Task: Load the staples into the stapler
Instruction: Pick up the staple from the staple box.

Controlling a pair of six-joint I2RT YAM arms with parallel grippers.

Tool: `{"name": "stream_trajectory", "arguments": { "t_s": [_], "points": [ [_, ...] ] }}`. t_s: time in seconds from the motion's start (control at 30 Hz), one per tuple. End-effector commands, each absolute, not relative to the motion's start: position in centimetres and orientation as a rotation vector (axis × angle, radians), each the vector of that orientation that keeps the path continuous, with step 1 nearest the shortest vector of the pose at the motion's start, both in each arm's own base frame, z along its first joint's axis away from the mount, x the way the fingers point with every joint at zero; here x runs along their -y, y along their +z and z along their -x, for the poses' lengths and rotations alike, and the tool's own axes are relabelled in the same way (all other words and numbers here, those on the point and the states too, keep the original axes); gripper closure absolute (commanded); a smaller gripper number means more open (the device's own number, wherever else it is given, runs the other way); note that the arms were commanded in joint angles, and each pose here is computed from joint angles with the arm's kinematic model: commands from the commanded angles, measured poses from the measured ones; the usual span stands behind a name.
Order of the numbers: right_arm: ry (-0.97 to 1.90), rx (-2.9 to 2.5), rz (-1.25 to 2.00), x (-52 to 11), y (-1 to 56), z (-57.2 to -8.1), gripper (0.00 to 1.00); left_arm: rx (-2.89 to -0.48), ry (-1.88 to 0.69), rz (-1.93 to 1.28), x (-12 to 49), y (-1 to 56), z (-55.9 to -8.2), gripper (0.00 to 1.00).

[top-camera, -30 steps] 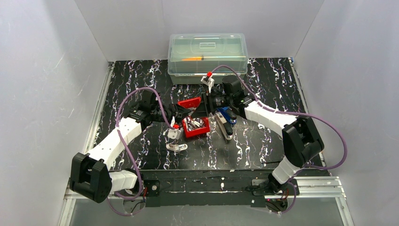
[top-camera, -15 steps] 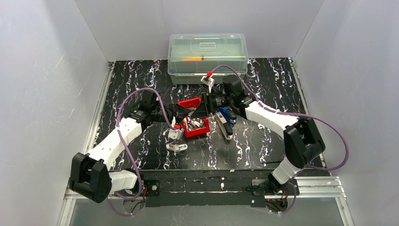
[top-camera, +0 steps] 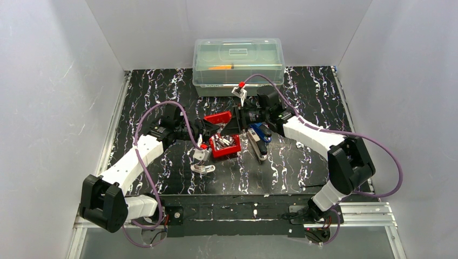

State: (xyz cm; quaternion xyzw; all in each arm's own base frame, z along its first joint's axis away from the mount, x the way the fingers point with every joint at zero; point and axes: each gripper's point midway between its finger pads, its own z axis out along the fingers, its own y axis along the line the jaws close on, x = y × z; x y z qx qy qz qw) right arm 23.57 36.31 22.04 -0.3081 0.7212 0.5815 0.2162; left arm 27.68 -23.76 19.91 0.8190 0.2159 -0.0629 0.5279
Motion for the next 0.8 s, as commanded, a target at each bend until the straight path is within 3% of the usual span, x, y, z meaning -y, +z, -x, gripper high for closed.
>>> {"name": "stream_trajectory", "arguments": {
  "t_s": [0.0, 0.2, 0.43, 0.6, 0.77],
  "points": [
    [1.571, -1.940, 0.896, -35.7, 24.2, -22.9, 0.53, -0.524, -0.172, -1.960, 23.8, 19.9, -27.2, 1.00],
    [1.318, -2.063, 0.832, -34.8, 21.5, -25.7, 0.71, -0.526, -0.230, -1.944, 24.0, 21.2, -26.2, 1.00],
    [1.304, -2.025, 0.835, -34.9, 22.2, -26.0, 0.74, -0.275, -0.038, -1.997, 23.8, 20.2, -26.0, 1.00],
    [1.334, -1.998, 0.867, -34.4, 23.4, -25.1, 0.59, 0.039, 0.286, -1.980, 24.1, 18.7, -27.4, 1.00],
    [1.316, -1.986, 0.839, -33.3, 24.2, -25.4, 0.47, 0.069, 0.393, -2.009, 24.0, 18.2, -29.2, 1.00]
  ]
}}
